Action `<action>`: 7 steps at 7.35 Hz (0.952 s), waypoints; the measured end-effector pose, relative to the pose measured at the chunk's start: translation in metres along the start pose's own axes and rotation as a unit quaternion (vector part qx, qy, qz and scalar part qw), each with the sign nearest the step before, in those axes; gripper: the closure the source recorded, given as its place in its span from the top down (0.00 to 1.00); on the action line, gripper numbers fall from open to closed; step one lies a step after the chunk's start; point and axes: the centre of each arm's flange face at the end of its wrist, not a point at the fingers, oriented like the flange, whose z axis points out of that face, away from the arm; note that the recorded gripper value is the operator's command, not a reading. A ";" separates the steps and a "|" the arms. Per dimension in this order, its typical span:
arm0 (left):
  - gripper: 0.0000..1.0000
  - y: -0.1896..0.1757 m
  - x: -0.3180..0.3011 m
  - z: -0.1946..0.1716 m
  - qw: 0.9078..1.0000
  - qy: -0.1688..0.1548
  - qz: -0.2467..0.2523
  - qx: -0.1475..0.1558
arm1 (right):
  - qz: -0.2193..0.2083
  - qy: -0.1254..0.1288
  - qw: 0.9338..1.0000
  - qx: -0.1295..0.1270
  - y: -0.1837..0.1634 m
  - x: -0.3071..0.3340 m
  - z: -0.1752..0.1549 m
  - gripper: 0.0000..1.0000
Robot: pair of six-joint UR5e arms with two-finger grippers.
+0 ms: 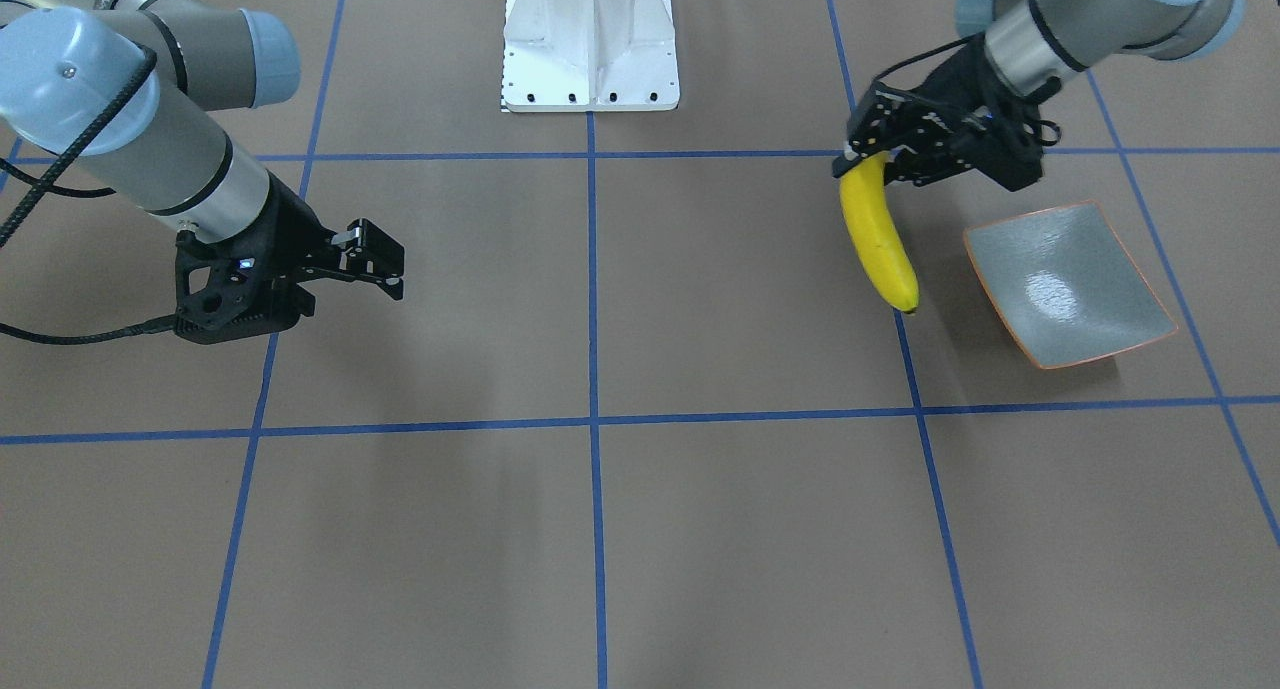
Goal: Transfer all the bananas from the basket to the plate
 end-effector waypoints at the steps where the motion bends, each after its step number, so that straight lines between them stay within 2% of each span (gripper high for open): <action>1: 0.00 0.013 -0.051 -0.014 0.999 -0.035 -0.002 0.017 | 0.008 0.007 1.000 0.001 0.000 0.018 0.001 1.00; 4: 0.00 0.035 -0.144 -0.016 0.987 -0.146 -0.033 0.060 | 0.030 0.020 0.999 0.000 -0.001 0.054 0.002 1.00; 6: 0.00 0.033 -0.176 -0.002 0.979 -0.186 -0.051 0.066 | 0.035 0.024 0.999 -0.003 0.001 0.063 0.005 1.00; 7: 0.00 0.026 -0.180 0.007 0.978 -0.192 -0.052 0.065 | 0.037 0.026 0.999 -0.003 0.002 0.067 0.006 1.00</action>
